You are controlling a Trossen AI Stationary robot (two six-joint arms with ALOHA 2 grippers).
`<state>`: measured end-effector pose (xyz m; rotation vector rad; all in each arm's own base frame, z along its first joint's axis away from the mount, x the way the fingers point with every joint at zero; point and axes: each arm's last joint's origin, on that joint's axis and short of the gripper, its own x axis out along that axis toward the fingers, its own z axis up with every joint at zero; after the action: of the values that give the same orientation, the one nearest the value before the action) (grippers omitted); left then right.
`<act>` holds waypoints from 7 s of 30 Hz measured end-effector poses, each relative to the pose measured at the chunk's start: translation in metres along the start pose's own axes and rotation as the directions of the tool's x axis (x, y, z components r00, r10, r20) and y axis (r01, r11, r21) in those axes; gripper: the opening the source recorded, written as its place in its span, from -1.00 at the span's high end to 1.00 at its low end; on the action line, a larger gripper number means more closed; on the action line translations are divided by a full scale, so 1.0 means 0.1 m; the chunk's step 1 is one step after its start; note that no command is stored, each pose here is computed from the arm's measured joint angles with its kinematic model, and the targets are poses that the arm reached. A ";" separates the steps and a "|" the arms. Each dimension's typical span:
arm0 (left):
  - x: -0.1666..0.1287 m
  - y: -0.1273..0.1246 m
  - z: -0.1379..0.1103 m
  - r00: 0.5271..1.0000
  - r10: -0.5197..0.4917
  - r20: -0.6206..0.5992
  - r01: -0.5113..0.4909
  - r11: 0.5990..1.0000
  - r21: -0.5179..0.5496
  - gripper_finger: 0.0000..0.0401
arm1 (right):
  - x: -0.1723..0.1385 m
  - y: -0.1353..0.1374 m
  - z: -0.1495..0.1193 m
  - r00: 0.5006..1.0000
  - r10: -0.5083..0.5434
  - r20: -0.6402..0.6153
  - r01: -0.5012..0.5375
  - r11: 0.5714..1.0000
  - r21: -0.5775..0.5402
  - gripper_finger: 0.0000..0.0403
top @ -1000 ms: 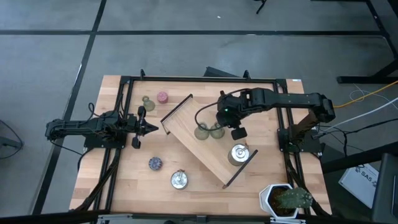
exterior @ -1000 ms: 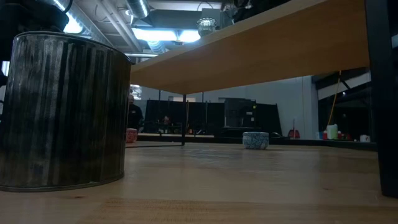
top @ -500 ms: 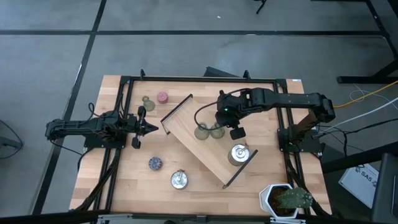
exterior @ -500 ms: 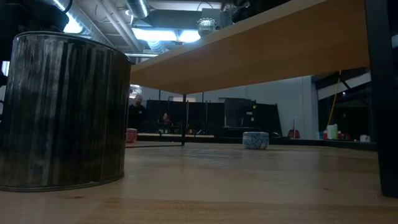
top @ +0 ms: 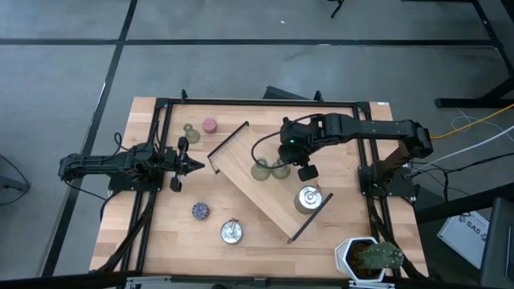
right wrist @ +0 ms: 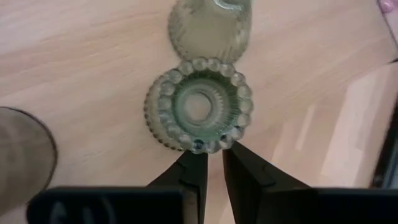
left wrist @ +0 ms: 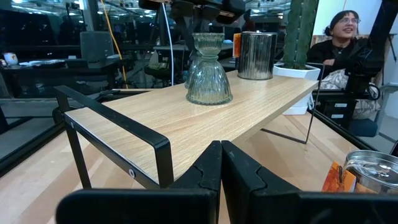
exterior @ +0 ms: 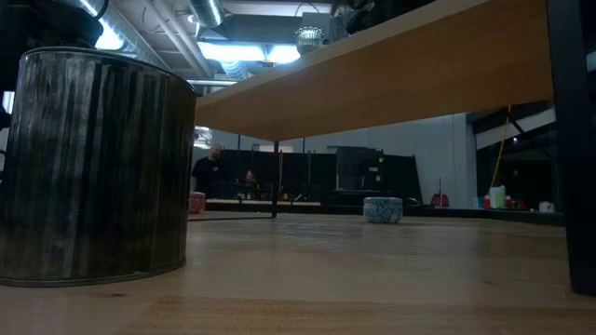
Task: Pick & Place candle stick holders
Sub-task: Put the right transparent candle holder on the shelf, then put the blue white scented candle on the shelf
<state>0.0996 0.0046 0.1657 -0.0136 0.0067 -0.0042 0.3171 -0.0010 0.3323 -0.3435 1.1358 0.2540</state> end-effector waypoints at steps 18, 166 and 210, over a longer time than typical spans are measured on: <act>0.00 0.00 0.00 1.000 0.000 0.000 0.000 1.000 0.000 0.98 | 0.00 -0.03 0.01 0.999 0.017 0.027 -0.016 1.000 -0.017 0.74; 0.00 0.00 0.00 1.000 0.000 0.000 0.000 1.000 0.000 0.98 | 0.62 -0.94 -1.07 0.970 -0.235 0.061 0.197 0.909 0.368 -0.99; 0.00 0.00 0.00 1.000 0.000 0.000 0.000 1.000 0.000 0.98 | 1.16 -0.85 -1.32 0.994 0.022 -0.103 0.016 0.934 0.357 -0.99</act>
<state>0.0996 0.0047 0.1656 -0.0136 0.0068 -0.0038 0.2842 -0.1280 0.1882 -0.0311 1.2600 0.0275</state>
